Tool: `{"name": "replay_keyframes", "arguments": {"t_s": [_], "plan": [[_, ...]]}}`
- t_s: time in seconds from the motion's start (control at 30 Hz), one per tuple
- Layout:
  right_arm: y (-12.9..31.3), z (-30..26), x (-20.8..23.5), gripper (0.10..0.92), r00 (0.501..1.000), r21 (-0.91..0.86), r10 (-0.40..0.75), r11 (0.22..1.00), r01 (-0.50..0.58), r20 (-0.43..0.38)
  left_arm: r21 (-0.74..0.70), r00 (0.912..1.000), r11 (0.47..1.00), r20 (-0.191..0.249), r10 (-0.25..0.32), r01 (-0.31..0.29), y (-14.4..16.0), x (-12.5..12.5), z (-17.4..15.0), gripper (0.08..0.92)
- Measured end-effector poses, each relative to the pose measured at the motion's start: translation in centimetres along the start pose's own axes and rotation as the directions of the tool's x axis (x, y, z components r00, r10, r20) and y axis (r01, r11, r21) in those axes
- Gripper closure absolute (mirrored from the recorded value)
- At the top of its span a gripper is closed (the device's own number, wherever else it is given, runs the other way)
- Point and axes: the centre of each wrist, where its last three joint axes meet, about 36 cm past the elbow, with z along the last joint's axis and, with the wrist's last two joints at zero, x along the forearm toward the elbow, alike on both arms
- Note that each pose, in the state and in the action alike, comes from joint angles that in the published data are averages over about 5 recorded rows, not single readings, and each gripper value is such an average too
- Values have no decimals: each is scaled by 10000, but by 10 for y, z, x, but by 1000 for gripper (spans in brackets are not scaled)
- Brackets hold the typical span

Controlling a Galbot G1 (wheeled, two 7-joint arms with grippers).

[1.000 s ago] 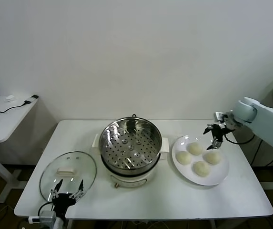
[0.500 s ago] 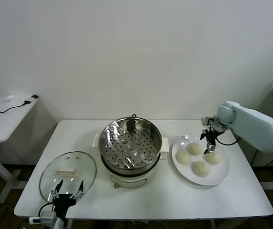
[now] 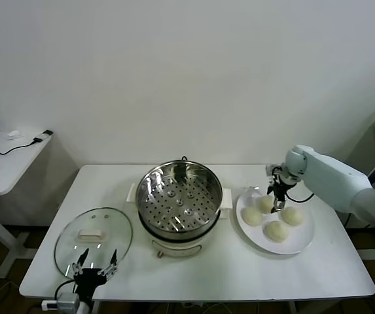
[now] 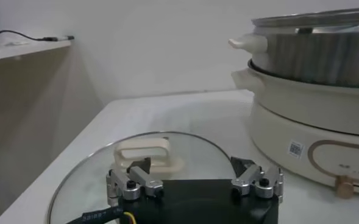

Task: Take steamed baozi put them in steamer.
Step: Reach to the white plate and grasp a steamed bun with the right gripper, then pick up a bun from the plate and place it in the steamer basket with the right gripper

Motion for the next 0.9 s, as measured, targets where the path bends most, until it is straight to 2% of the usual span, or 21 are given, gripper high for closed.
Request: {"name": "replay_keyframes", "arguments": {"t_s": [0.27,0.43,0.7,0.9], "plan": [[-1,-2,4,343,10000,-149,66,9999,-65,72,-18,10000,10000,38,-10,10,-1,3,-2,177],[-7,-11,32,344,9992,91,216,9997,-220,322,-14,10000,10000,89,-22,22,-2,4,-4,177],[-26,-77,149,344,9905,2073,723,9736,-956,1169,51,9999,10000,156,63,-64,-9,6,-9,177],[-11,-163,229,344,9767,4683,594,8704,-1517,2061,96,9995,9999,292,88,-91,-12,5,-16,177]]}}
